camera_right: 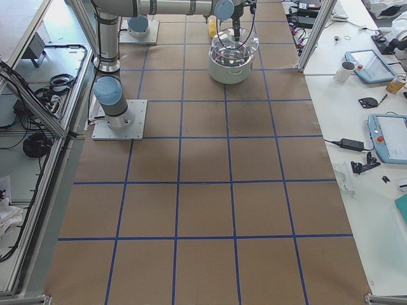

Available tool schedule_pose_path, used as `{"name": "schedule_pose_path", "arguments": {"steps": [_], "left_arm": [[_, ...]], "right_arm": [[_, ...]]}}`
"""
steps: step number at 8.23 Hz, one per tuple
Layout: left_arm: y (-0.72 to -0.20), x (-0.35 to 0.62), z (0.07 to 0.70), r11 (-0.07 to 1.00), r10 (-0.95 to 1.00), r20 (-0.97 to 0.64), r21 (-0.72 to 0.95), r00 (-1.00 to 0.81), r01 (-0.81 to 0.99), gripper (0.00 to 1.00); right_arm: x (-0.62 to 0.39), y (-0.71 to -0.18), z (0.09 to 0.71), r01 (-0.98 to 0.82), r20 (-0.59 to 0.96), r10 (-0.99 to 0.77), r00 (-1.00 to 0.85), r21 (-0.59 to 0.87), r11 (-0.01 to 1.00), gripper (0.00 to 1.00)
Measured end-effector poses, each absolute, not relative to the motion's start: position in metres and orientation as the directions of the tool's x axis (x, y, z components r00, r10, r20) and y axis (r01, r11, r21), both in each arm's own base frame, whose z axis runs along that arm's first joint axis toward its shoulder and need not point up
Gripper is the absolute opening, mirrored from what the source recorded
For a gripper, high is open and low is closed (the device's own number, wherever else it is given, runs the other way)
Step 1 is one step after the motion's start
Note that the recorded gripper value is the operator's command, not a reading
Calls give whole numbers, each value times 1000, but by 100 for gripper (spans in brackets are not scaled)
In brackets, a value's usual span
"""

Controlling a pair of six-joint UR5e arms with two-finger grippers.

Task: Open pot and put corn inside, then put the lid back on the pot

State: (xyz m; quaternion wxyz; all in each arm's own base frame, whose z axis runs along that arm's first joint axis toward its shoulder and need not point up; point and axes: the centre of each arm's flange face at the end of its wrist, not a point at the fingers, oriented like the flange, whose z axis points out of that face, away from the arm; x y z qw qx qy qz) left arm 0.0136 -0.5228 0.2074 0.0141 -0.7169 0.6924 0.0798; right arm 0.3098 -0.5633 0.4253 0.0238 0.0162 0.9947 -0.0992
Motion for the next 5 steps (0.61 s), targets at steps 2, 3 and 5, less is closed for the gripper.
{"name": "schedule_pose_path", "arguments": {"steps": [2,3,5], "left_arm": [[-522,13,199,-41,-989,-147,94,27,-995,100],[-521,13,197,-41,-988,-151,95,27,-995,100],[-519,13,192,-39,-987,-161,94,24,-995,84]], "right_arm": [[249,-552,468,47,-35,42,-998,-169,985,24],[217,-543,488,41,-25,37,-999,-148,988,24],[178,-519,502,-8,-5,-9,-1000,-93,996,24]]}}
